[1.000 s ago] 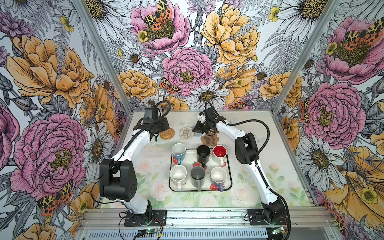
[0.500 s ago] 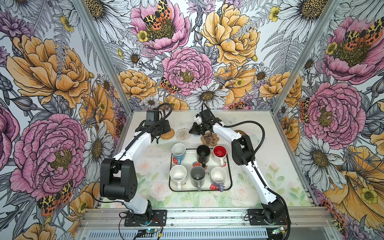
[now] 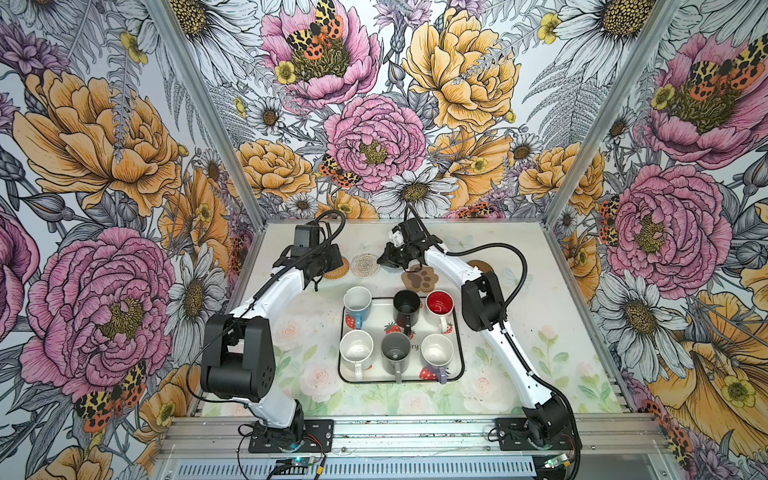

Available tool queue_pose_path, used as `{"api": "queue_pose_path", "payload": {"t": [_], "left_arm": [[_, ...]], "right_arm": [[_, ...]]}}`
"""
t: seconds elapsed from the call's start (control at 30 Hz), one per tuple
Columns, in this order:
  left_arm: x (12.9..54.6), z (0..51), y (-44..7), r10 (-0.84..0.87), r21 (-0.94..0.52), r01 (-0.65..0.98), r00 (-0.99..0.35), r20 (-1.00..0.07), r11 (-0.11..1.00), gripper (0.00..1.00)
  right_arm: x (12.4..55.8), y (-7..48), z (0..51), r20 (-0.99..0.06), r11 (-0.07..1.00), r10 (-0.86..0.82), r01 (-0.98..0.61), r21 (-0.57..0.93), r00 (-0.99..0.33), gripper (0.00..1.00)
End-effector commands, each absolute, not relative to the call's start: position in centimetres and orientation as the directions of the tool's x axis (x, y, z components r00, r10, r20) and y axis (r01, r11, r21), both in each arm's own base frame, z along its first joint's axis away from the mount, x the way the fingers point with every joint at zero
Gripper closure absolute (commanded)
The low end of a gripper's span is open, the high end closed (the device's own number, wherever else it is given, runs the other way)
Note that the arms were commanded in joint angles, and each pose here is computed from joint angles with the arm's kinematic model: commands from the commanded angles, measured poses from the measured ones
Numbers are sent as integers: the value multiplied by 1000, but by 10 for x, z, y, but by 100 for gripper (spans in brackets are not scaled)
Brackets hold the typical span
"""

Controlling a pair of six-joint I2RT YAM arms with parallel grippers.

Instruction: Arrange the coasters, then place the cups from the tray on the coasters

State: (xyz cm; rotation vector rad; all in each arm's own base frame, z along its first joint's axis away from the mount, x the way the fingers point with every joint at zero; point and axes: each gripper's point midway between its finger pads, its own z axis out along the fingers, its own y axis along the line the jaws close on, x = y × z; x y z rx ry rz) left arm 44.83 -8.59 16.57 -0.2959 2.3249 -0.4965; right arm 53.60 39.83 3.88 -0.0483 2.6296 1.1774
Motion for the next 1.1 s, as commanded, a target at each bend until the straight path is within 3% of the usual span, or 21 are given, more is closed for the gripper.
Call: {"api": "queue_pose_path", "payload": {"t": [0.0, 0.53, 1.07], "left_arm": [[451, 161, -94, -356, -465, -46, -710, -608, 884, 100], [450, 154, -95, -362, -478, -45, -718, -595, 877, 100], [450, 166, -95, -367, -487, -32, -702, -610, 873, 100]], "right_arm": [[538, 406, 36, -257, 670, 83, -137, 730, -963, 100], [533, 416, 31, -235, 653, 74, -131, 746, -969, 99], [530, 405, 59, -290, 674, 57, -177, 718, -955, 62]]}}
